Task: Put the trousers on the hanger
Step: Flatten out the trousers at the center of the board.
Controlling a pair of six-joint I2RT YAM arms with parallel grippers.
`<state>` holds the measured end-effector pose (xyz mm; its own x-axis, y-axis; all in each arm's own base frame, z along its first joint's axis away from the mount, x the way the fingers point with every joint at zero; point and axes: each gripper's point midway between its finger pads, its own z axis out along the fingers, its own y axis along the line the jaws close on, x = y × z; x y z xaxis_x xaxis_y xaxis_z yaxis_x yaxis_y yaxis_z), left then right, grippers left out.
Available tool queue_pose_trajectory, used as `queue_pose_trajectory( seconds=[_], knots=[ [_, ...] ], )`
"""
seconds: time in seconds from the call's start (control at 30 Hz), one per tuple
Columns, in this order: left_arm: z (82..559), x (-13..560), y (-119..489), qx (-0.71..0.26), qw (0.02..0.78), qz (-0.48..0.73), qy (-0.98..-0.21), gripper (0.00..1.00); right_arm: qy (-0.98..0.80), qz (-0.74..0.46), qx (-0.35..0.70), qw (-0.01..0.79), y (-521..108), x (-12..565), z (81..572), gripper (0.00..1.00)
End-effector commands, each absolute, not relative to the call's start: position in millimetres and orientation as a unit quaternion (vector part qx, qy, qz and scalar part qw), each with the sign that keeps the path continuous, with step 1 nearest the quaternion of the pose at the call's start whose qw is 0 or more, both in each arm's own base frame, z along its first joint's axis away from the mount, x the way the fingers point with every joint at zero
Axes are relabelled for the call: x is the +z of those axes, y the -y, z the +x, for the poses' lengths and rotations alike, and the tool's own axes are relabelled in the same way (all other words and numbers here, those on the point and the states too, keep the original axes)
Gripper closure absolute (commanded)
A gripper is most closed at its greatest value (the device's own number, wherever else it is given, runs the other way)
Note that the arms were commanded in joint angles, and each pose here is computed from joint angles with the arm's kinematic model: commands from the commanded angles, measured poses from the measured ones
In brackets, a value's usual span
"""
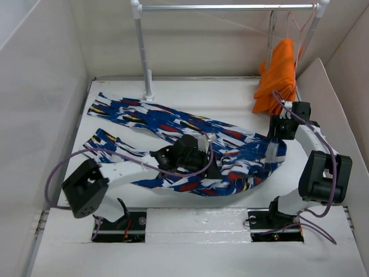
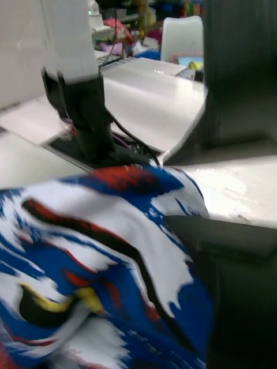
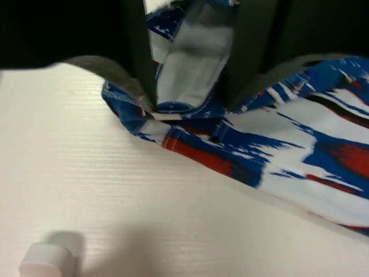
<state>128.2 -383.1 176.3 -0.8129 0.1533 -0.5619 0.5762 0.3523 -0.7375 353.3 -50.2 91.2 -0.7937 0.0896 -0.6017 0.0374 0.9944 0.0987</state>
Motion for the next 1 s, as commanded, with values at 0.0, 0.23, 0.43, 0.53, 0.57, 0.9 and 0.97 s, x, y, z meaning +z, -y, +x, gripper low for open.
queue_pose_trajectory(
  seconds=[0.0, 0.23, 0.43, 0.53, 0.57, 0.9, 0.97],
  knots=[
    [102.9, 139.4, 387.5, -0.507, 0.123, 0.269, -0.810, 0.60, -0.933, -0.002, 0.034, 0.358, 50.9, 109.8, 366.1, 0.36],
    [124.5, 162.0, 402.0, -0.472, 0.162, 0.274, -0.822, 0.33, -0.925, -0.042, 0.049, 0.374, 27.3, 137.5, 299.0, 0.36],
    [106.7, 218.1, 440.5, -0.446, 0.238, 0.352, -0.788, 0.40, -0.903, -0.035, 0.092, 0.417, -1.2, 151.0, 240.2, 1.00],
    [83.1, 231.6, 468.3, -0.412, 0.256, 0.412, -0.771, 0.35, -0.905, -0.035, 0.105, 0.411, -5.7, 153.6, 237.2, 0.96],
    [83.1, 203.4, 478.8, -0.378, 0.246, 0.429, -0.783, 0.34, -0.901, -0.036, 0.099, 0.421, -2.3, 166.4, 241.1, 0.84],
    [140.1, 133.4, 516.6, -0.200, 0.360, 0.450, -0.793, 0.30, -0.868, -0.023, 0.140, 0.475, -10.5, 265.9, 251.3, 0.56],
    [145.3, 123.2, 517.6, -0.188, 0.367, 0.447, -0.794, 0.30, -0.859, -0.019, 0.167, 0.484, -15.6, 280.0, 260.1, 0.55]
  ],
)
